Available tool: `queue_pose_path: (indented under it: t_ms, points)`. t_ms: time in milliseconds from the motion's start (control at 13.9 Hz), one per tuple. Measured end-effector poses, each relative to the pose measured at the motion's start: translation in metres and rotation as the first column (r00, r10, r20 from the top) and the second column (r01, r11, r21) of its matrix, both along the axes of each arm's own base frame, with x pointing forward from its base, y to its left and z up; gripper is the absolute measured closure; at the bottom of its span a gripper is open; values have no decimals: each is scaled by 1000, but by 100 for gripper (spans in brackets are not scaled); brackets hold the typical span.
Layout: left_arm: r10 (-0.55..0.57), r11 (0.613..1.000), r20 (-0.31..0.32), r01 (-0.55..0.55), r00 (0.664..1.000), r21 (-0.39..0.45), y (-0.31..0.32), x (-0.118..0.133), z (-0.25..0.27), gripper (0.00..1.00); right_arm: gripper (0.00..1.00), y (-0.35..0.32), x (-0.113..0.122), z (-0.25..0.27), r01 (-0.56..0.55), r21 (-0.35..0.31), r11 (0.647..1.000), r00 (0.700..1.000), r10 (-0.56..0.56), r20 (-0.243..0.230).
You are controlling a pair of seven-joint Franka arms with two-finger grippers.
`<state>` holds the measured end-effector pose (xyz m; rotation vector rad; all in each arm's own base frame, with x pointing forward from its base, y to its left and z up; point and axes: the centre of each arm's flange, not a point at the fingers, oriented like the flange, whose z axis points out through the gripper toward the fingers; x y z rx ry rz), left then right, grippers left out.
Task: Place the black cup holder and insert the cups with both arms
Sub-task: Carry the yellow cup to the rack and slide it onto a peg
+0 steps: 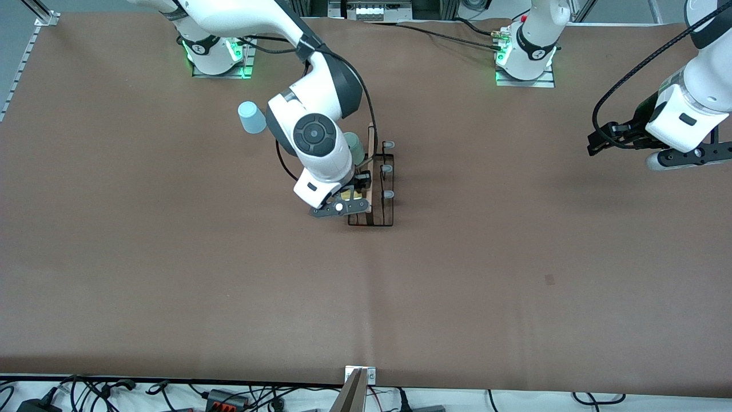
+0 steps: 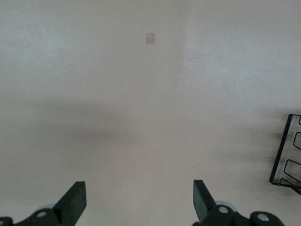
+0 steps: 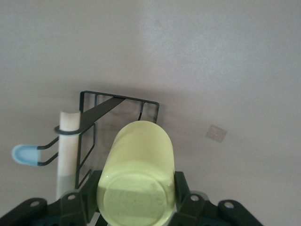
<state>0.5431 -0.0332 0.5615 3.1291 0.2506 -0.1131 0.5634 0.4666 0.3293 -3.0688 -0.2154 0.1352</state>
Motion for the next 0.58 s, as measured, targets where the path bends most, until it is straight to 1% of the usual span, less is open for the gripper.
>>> queue_pose_path:
  t_ms: [288,360,432,504,576]
  points:
    - [0,1000,0,0,1000,0,0,0,0,0,34,2,-2,-24,-4,-18,1000,1000,3,-20]
    - [0,1000,0,0,1000,0,0,0,0,0,28,6,-3,-26,-7,-16,1000,1000,7,-17]
    - [0,1000,0,0,1000,0,0,0,0,0,19,9,-5,-25,-6,-12,1000,1000,5,-11]
    - [0,1000,0,0,1000,0,0,0,0,0,8,11,-5,-20,3,-5,1000,1000,-3,-2]
    - [0,1000,0,0,1000,0,0,0,0,0,1,13,-2,-10,10,5,1000,1000,-10,12]
